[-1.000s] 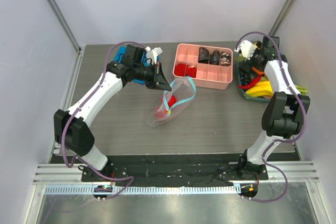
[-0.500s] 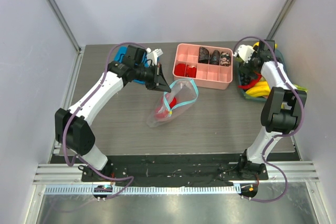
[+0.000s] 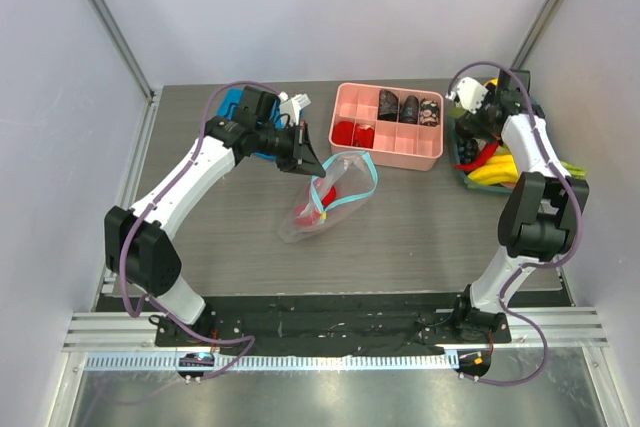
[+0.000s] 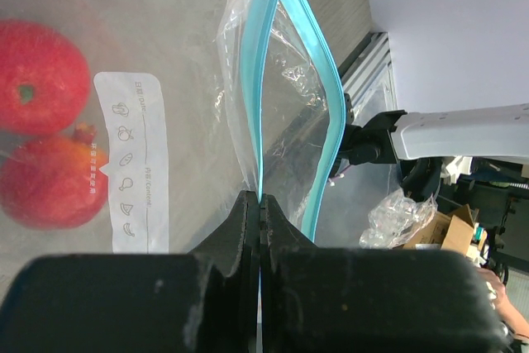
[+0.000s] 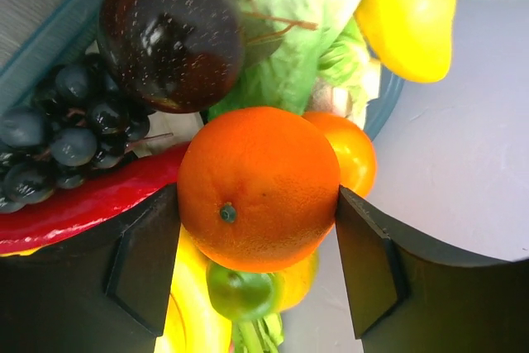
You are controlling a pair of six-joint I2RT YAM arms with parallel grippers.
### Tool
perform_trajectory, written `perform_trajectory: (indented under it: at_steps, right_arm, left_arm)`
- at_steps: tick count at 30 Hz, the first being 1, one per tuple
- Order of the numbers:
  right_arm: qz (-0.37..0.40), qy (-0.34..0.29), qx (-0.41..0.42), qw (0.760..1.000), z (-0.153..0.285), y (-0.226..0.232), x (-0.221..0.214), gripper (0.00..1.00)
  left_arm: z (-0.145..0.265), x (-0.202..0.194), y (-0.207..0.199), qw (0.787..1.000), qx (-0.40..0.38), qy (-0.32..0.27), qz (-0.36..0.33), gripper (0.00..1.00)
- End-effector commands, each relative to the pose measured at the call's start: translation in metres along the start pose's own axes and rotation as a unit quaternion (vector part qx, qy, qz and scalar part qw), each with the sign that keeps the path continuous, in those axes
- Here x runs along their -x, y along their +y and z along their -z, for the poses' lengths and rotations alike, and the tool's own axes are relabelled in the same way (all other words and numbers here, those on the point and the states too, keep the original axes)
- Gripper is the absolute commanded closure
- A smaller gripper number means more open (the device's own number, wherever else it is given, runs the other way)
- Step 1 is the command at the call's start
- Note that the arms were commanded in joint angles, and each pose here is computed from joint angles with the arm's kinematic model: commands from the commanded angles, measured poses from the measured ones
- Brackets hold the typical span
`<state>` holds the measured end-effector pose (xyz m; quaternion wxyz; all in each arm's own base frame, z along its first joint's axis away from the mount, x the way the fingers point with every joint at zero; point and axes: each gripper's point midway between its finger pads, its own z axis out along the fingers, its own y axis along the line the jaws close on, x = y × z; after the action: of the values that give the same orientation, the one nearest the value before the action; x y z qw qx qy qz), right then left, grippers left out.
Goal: Place the food in the zip-top bag and seal the zipper
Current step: Pick up the fake fruit from the bin, then place the fake fruit in the zipper food storage bag.
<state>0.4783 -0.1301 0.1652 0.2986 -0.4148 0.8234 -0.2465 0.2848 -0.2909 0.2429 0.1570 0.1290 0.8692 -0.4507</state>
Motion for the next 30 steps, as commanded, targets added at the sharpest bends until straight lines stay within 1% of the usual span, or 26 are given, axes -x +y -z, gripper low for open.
perform_trajectory:
  at_steps: [1, 3, 6, 7, 9, 10, 11, 12, 13, 14, 15, 16, 17, 18, 19, 20, 22, 23, 24, 27, 29, 30]
  right_arm:
    - [-0.043, -0.089, -0.056, 0.994, 0.066, -0.054, 0.048, 0.44]
    - [-0.069, -0.109, -0.054, 0.99, 0.085, -0.058, 0.058, 0.44]
    - [-0.101, -0.156, -0.04, 0.982, 0.119, -0.055, 0.08, 0.44]
    - [-0.105, -0.183, -0.023, 0.977, 0.13, -0.047, 0.096, 0.44]
    - [-0.143, -0.221, 0.003, 0.965, 0.162, -0.038, 0.115, 0.44]
    - [-0.148, -0.257, 0.038, 0.954, 0.175, -0.023, 0.137, 0.44]
    - [-0.158, -0.277, 0.059, 0.946, 0.187, -0.014, 0.149, 0.44]
    - [-0.189, -0.295, 0.084, 0.933, 0.205, -0.004, 0.159, 0.44]
    - [-0.199, -0.316, 0.11, 0.921, 0.218, 0.008, 0.171, 0.44]
    - [-0.201, -0.349, 0.154, 0.902, 0.234, 0.025, 0.189, 0.44]
    - [-0.23, -0.373, 0.201, 0.876, 0.255, 0.045, 0.207, 0.44]
    - [-0.24, -0.388, 0.229, 0.86, 0.266, 0.057, 0.217, 0.44]
    - [-0.249, -0.391, 0.277, 0.842, 0.271, 0.086, 0.23, 0.44]
    - [-0.272, -0.42, 0.284, 0.818, 0.291, 0.087, 0.243, 0.44]
    - [-0.277, -0.424, 0.302, 0.808, 0.294, 0.098, 0.249, 0.45]
    - [-0.266, -0.427, 0.331, 0.799, 0.299, 0.124, 0.26, 0.46]
    - [-0.267, -0.422, 0.36, 0.788, 0.305, 0.148, 0.268, 0.47]
    - [-0.263, -0.416, 0.374, 0.786, 0.301, 0.163, 0.269, 0.47]
    - [-0.25, -0.414, 0.393, 0.782, 0.306, 0.18, 0.275, 0.47]
    - [-0.238, -0.39, 0.425, 0.781, 0.299, 0.215, 0.274, 0.48]
    - [-0.23, -0.368, 0.438, 0.787, 0.287, 0.235, 0.269, 0.47]
    - [-0.218, -0.363, 0.446, 0.788, 0.289, 0.247, 0.27, 0.46]
  left_arm:
    - [0.006, 0.005, -0.012, 1.0, -0.012, -0.009, -0.016, 1.0]
    - [0.006, 0.005, -0.012, 1.0, -0.012, -0.01, -0.016, 1.0]
    - [0.006, 0.006, -0.013, 1.0, -0.013, -0.012, -0.015, 1.0]
    - [0.006, 0.007, -0.012, 1.0, -0.013, -0.012, -0.015, 1.0]
    - [0.007, 0.008, -0.014, 1.0, -0.016, -0.015, -0.016, 1.0]
    - [0.006, 0.008, -0.015, 1.0, -0.017, -0.014, -0.015, 1.0]
    - [0.006, 0.009, -0.015, 1.0, -0.018, -0.014, -0.013, 1.0]
    - [0.006, 0.009, -0.017, 1.0, -0.021, -0.013, -0.012, 1.0]
    - [0.005, 0.01, -0.016, 1.0, -0.021, -0.013, -0.012, 1.0]
    - [0.005, 0.01, -0.016, 1.0, -0.021, -0.012, -0.01, 1.0]
    - [0.004, 0.011, -0.016, 1.0, -0.021, -0.012, -0.01, 1.0]
    - [0.004, 0.011, -0.016, 1.0, -0.022, -0.012, -0.009, 1.0]
    - [0.003, 0.011, -0.016, 1.0, -0.023, -0.012, -0.008, 1.0]
    - [0.003, 0.012, -0.017, 1.0, -0.024, -0.012, -0.005, 1.0]
    - [0.003, 0.013, -0.017, 1.0, -0.025, -0.013, -0.004, 1.0]
    - [0.002, 0.014, -0.018, 1.0, -0.027, -0.015, -0.004, 1.0]
    - [0.004, 0.015, -0.021, 0.999, -0.03, -0.017, -0.003, 1.0]
    - [0.004, 0.015, -0.021, 0.999, -0.031, -0.019, -0.005, 1.0]
    - [0.005, 0.015, -0.023, 0.999, -0.032, -0.02, -0.006, 1.0]
    - [0.007, 0.014, -0.023, 0.999, -0.032, -0.02, -0.006, 1.0]
    - [0.007, 0.014, -0.024, 0.999, -0.034, -0.02, -0.006, 1.0]
    - [0.007, 0.014, -0.024, 0.999, -0.034, -0.021, -0.007, 1.0]
